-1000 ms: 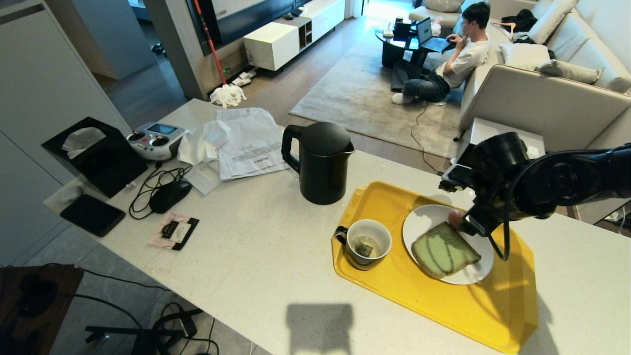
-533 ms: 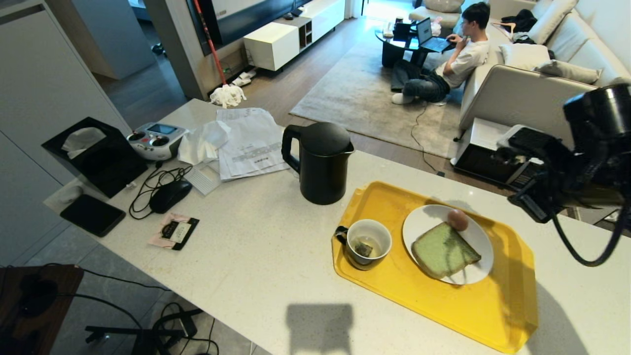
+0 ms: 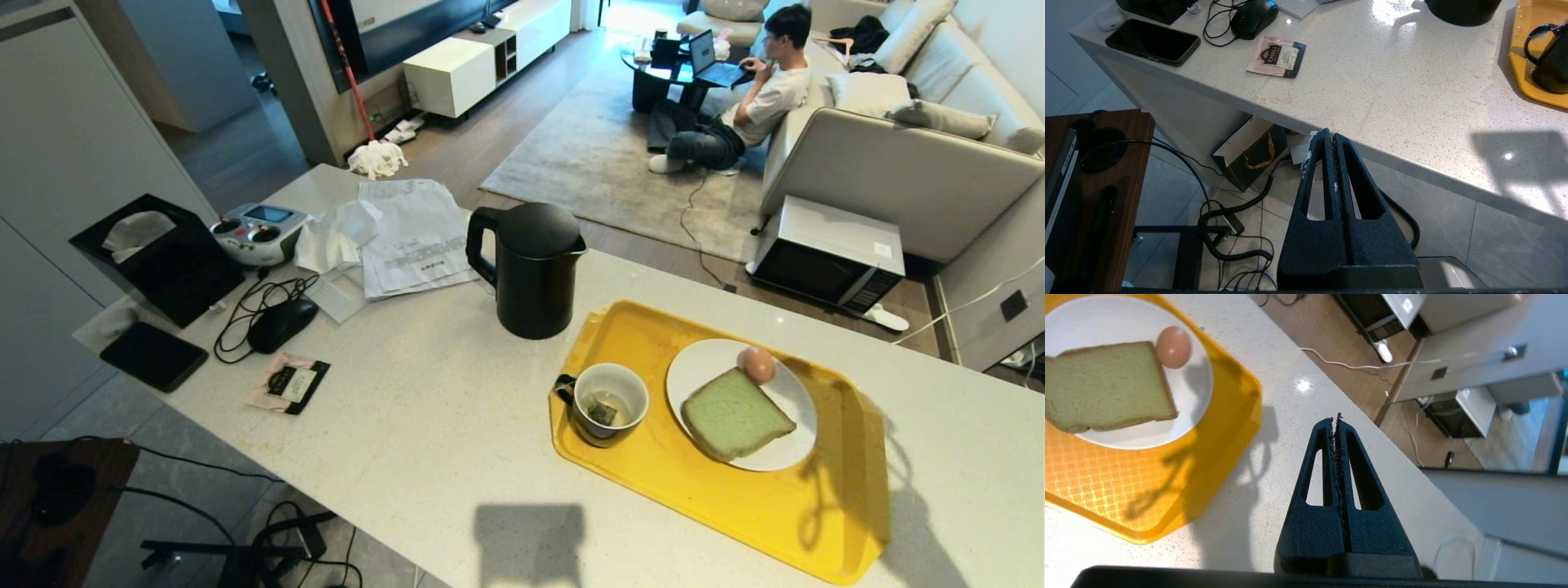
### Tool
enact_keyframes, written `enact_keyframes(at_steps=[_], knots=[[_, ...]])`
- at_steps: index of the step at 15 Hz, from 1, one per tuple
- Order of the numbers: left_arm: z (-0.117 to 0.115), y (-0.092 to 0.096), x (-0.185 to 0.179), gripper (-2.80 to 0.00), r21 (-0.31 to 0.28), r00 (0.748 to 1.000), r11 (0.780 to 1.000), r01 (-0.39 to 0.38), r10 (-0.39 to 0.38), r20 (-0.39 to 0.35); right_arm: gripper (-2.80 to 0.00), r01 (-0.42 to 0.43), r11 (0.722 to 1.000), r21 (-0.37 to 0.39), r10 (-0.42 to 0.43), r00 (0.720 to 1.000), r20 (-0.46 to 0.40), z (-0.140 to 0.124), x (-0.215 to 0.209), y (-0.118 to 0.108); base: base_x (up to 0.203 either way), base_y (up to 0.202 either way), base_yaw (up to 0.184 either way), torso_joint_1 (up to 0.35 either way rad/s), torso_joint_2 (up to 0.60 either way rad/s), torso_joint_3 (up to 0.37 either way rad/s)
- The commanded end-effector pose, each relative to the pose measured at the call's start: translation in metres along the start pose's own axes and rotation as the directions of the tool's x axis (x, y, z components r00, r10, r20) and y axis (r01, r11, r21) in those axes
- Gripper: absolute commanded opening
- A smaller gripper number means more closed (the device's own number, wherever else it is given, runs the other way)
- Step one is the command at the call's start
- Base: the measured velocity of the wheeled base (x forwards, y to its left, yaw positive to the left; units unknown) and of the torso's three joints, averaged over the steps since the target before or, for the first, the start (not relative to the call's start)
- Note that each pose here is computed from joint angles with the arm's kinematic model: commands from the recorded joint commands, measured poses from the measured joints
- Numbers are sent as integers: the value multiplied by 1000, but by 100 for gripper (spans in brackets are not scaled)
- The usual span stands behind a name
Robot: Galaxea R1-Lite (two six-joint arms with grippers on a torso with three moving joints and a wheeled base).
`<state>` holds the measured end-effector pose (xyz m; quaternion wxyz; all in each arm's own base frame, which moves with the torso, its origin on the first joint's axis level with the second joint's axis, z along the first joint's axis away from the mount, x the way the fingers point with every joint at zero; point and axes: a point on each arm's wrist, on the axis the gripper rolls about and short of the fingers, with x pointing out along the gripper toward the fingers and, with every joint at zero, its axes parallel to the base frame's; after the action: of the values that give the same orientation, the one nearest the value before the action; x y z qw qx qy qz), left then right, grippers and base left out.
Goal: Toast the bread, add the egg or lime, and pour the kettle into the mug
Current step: Pick up the kettle
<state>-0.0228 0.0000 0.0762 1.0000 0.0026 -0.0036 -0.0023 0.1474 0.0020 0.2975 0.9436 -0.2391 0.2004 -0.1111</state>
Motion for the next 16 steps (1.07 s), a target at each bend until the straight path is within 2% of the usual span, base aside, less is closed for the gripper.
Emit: enact_keyframes(at_steps=[1, 3, 5, 7, 11, 13, 16], knots=[[0, 0, 0, -280, -1, 1000, 1000, 0, 0, 0, -280, 90, 988, 122, -101, 991, 84, -20, -48, -18, 0, 0, 0, 0, 0, 0], [0, 0, 0, -280, 0, 1000, 1000, 0, 0, 0, -280, 117, 963, 243, -151, 981, 125, -35, -74, -23, 0, 0, 0, 0, 0, 0], [0, 0, 0, -280, -1, 1000, 1000, 0, 0, 0, -280, 134, 923, 361, -199, 969, 149, -52, -96, -23, 0, 0, 0, 0, 0, 0], [0, 0, 0, -280, -1, 1000, 1000, 0, 0, 0, -280, 144, 889, 435, -239, 956, 172, -72, -115, -19, 0, 0, 0, 0, 0, 0], [0, 0, 0, -280, -1, 1000, 1000, 0, 0, 0, -280, 118, 867, 483, -273, 925, 264, -115, -147, -6, 0, 0, 0, 0, 0, 0], [0, 0, 0, -280, 1, 1000, 1000, 0, 0, 0, -280, 86, 867, 491, -270, 909, 318, -138, -157, 2, 0, 0, 0, 0, 0, 0], [0, 0, 0, -280, 0, 1000, 1000, 0, 0, 0, -280, 42, 864, 501, -260, 890, 374, -150, -161, 6, 0, 0, 0, 0, 0, 0]])
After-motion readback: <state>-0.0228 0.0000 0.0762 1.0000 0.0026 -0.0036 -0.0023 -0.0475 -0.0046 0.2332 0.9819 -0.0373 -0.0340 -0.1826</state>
